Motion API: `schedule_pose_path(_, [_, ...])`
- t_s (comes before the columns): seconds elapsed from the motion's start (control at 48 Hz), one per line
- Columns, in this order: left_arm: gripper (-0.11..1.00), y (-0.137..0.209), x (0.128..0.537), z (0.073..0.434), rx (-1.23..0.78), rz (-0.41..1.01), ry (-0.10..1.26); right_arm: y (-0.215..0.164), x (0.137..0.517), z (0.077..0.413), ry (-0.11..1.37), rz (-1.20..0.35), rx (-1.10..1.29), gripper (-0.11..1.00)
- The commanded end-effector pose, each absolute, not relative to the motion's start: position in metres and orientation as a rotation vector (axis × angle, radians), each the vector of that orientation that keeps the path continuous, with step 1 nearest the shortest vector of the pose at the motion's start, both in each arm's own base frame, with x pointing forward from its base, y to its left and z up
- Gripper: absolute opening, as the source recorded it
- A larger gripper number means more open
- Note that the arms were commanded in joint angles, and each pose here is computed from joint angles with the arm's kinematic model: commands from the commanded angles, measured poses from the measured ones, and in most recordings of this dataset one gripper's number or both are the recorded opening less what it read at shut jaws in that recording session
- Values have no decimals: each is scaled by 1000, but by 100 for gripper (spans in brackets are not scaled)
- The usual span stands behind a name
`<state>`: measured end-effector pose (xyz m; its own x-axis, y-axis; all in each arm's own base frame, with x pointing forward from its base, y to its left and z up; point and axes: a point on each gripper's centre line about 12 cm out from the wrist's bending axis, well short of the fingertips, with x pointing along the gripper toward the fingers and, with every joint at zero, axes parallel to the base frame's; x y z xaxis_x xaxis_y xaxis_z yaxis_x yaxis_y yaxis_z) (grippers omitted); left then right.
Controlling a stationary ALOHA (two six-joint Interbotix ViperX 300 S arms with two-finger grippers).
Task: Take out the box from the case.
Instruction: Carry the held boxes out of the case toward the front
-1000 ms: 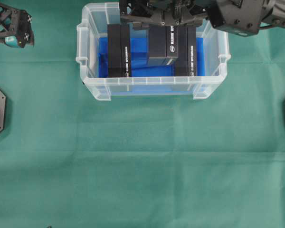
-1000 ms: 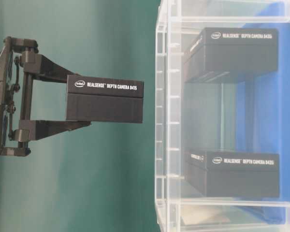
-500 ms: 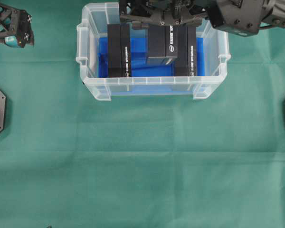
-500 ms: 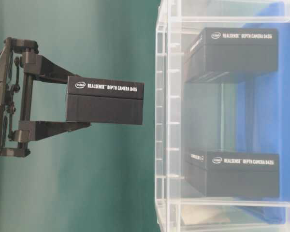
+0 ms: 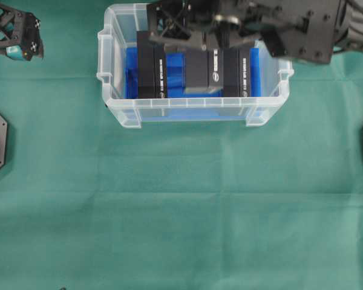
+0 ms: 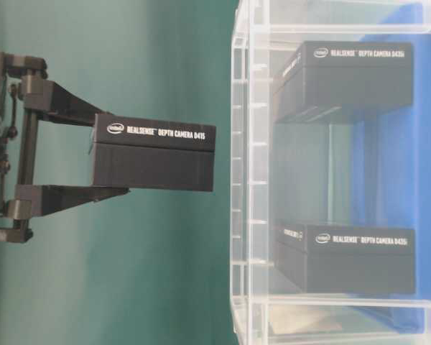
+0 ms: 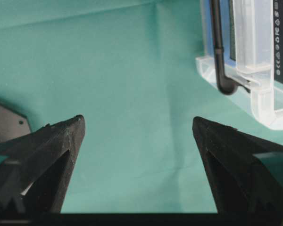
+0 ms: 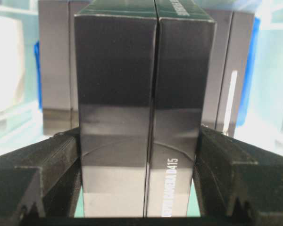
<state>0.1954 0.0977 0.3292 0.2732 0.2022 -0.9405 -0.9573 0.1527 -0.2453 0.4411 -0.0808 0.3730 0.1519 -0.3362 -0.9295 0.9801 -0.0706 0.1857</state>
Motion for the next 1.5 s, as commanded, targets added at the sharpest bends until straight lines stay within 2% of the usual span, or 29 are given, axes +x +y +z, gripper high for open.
schedule_pose_path(0.0, [94, 98, 195, 335, -1066, 1016, 893, -68, 432, 401, 737, -1247, 1124, 67])
schedule_pose_path(0.917, [94, 97, 195, 335, -1071, 1018, 891, 79, 440, 377, 769, -1202, 1179, 67])
schedule_pose_path(1.208, [94, 97, 195, 335, -1071, 1018, 887, 104, 435, 376, 772, -1190, 1213, 67])
schedule_pose_path(1.479, [94, 97, 195, 335, -1072, 1017, 887, 105, 437, 373, 777, -1195, 1208, 67])
